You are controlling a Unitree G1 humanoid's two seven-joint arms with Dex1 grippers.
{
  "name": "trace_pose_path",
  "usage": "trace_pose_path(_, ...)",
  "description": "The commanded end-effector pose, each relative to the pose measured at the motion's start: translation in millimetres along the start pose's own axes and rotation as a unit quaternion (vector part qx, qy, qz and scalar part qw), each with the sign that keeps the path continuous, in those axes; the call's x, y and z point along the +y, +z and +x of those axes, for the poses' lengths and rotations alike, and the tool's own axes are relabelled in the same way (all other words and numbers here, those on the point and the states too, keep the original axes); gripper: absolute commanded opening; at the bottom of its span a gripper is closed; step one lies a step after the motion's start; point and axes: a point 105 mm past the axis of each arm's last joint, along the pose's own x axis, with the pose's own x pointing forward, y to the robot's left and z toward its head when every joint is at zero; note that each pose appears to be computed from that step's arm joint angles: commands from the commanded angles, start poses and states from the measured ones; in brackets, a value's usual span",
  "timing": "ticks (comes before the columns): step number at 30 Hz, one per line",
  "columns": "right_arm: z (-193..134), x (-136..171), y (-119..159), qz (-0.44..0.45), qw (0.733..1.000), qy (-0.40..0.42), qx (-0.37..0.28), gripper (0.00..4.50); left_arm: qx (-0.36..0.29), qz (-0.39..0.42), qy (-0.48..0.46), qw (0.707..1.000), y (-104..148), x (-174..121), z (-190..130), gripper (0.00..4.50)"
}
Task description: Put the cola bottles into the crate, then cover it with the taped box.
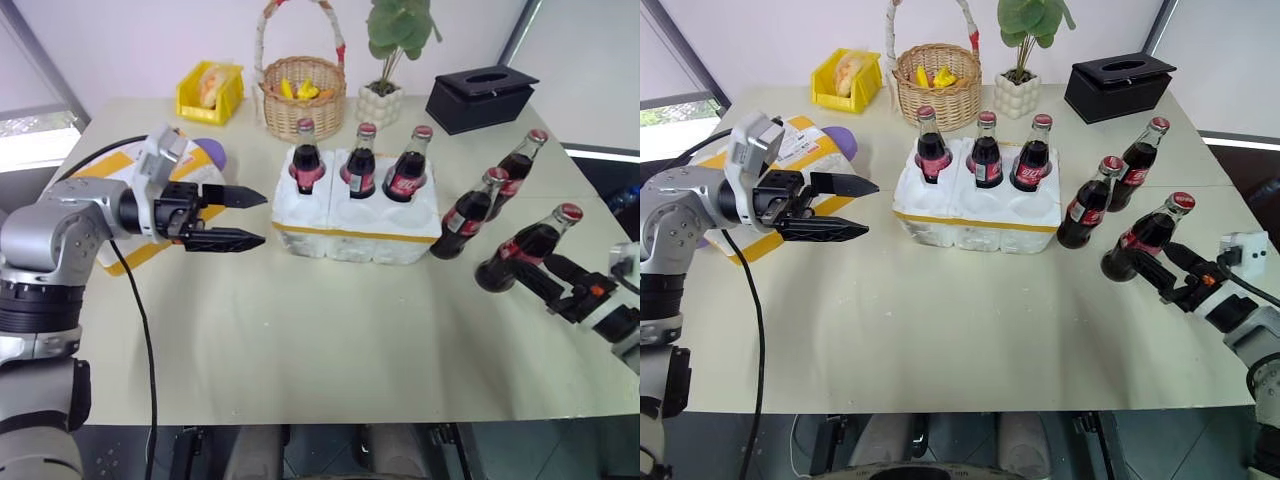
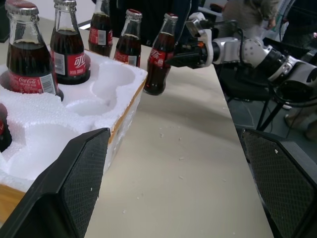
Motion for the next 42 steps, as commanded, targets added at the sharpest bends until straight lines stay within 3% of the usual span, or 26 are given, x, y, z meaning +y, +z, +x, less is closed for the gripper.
trace_pose_path(1,5.9,-1.9,7.0,-0.012,1.000,0.003,-0.017,4.50,0.003,0.026,-0.001,1.000,10.4,-3.5,1.6,4.45)
trace_pose_path(10,20.1,-17.2,6.2,-0.018,0.999,-0.021,-0.029,4.50,0.001,0.029,0.004,1.000,10.6,-3.3,2.3,4.45)
trace_pose_path(13,21.1,-15.4,10.8,-0.015,0.999,-0.019,-0.039,3.68,0.001,0.028,0.004,1.000,9.8,-3.2,2.7,4.50)
trace_pose_path(15,19.7,-13.4,12.1,-0.017,0.999,-0.017,-0.040,2.80,0.001,0.027,0.004,1.000,9.3,-3.4,2.7,4.50)
trace_pose_path(24,9.8,2.1,24.6,-0.034,0.998,-0.011,-0.054,2.80,-0.001,0.024,0.010,1.000,7.6,-0.3,1.7,4.50)
trace_pose_path(32,-13.6,32.3,74.4,-0.098,0.991,0.005,-0.091,2.80,-0.005,0.007,0.051,0.999,5.3,2.5,-19.2,4.50)
trace_pose_path(42,-26.7,136.4,127.2,-0.152,0.963,0.211,-0.076,2.80,-0.006,-0.003,0.110,0.994,-1.9,2.9,-43.4,4.50)
